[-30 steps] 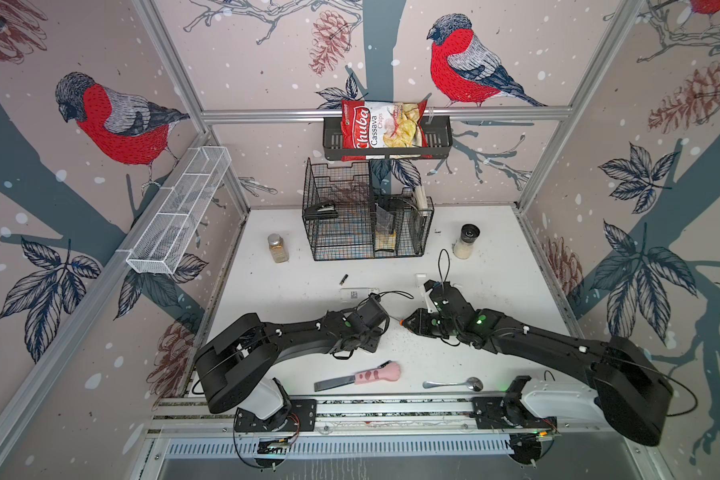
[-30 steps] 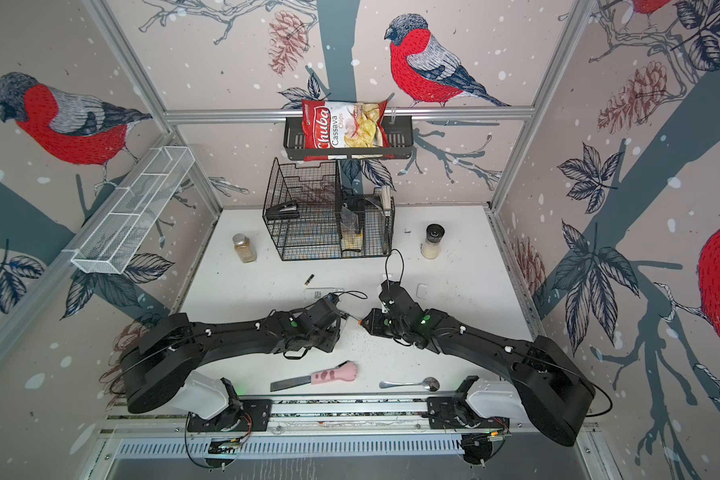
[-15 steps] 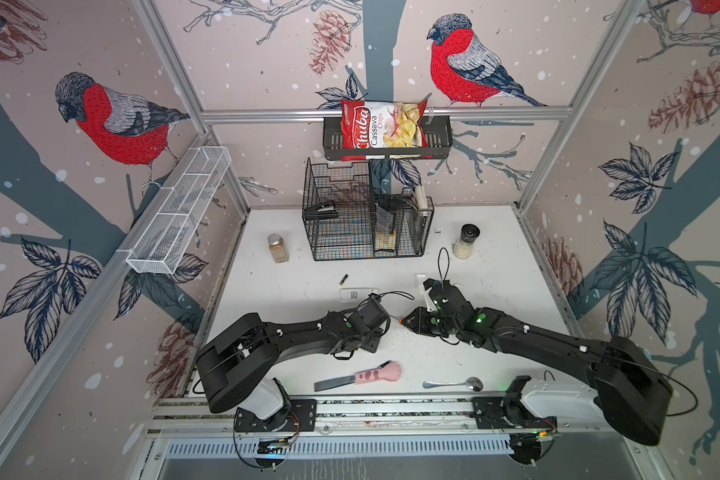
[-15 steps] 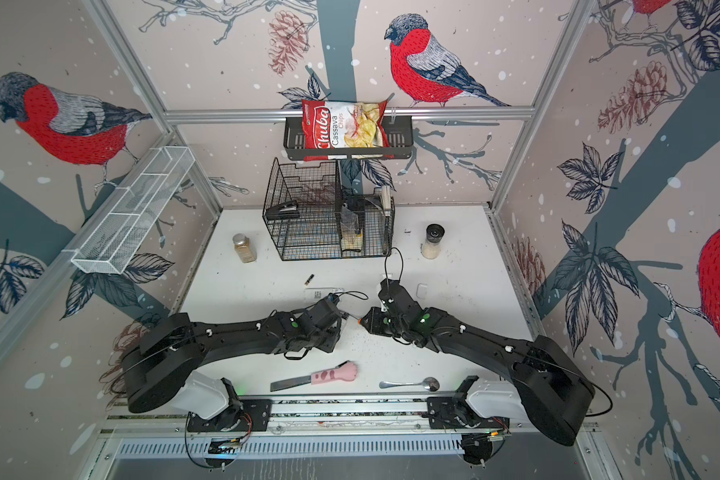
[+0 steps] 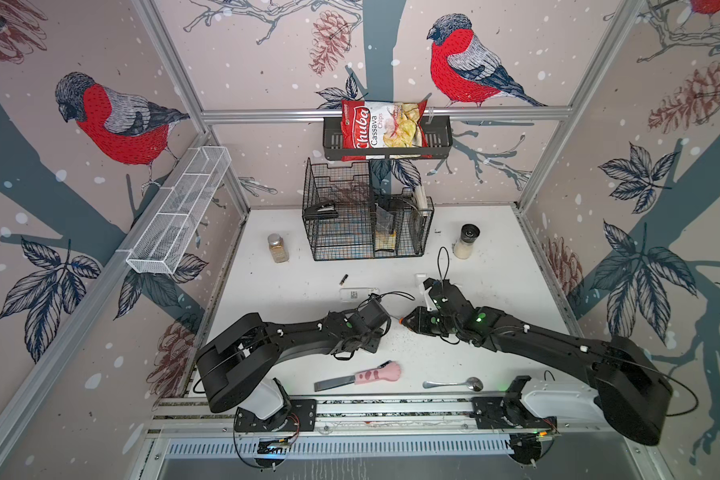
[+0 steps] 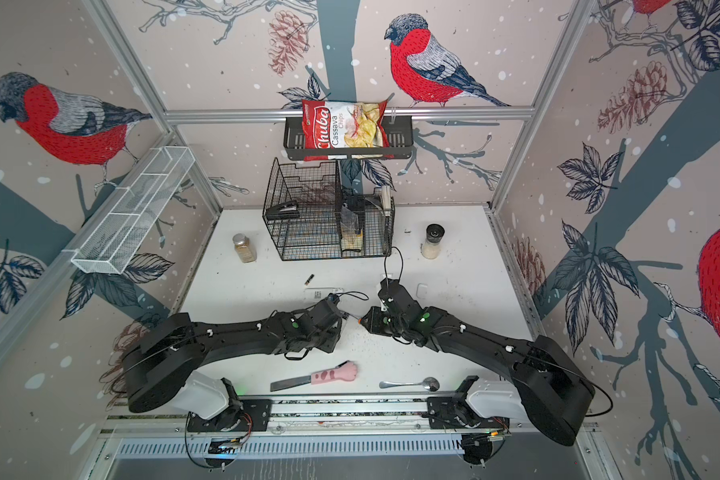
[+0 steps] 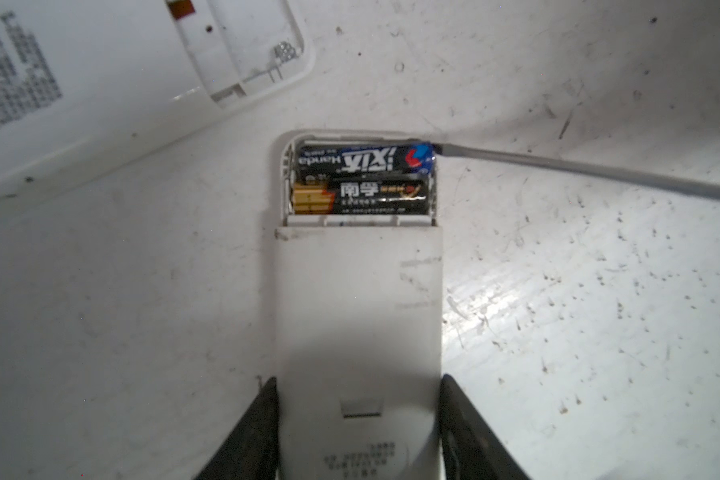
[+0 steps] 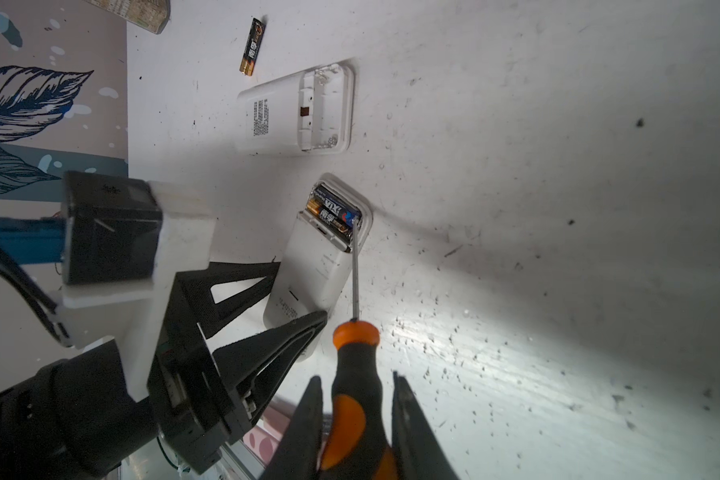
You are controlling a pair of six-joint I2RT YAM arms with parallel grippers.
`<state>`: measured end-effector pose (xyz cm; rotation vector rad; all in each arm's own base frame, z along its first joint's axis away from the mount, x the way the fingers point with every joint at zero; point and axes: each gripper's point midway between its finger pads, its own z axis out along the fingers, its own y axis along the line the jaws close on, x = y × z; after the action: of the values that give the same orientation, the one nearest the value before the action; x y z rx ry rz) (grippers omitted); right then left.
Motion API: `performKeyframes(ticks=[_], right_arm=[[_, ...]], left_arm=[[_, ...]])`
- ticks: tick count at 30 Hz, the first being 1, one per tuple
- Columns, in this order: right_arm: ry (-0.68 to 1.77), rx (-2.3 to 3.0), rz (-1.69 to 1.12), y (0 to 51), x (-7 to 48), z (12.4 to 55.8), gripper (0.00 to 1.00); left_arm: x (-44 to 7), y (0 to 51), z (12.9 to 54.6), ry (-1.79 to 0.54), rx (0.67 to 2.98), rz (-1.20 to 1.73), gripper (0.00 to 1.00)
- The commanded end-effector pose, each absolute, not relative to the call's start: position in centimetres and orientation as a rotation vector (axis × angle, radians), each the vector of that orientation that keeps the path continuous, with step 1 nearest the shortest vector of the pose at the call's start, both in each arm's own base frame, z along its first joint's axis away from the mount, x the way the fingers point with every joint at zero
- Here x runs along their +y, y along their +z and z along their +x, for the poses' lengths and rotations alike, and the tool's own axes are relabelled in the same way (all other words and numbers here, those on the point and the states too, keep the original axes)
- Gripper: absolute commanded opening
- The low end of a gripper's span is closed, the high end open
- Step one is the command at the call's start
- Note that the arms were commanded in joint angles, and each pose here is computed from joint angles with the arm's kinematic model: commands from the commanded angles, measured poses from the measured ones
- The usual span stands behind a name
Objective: Unload the batteries from the remote control
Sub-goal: 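Lever the blue-ended battery upward out of the compartment with the screwdriver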
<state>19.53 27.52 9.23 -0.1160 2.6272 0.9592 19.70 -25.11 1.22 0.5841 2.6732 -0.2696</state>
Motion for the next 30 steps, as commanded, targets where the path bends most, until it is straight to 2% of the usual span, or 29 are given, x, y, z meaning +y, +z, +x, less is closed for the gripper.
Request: performKeyframes(ticks=[1, 30], right_arm=[[1.026, 2.544, -0.135, 11.1, 28.6, 20.5, 0.0], [0.935, 2.558, -0.12, 9.8, 27.4, 22.3, 0.0]], left_arm=[[-25.1, -0.6, 15.7, -0.362, 2.816, 0.738, 0.48], [-25.0, -0.4, 15.8, -0.357, 2.814, 0.724, 0.51]])
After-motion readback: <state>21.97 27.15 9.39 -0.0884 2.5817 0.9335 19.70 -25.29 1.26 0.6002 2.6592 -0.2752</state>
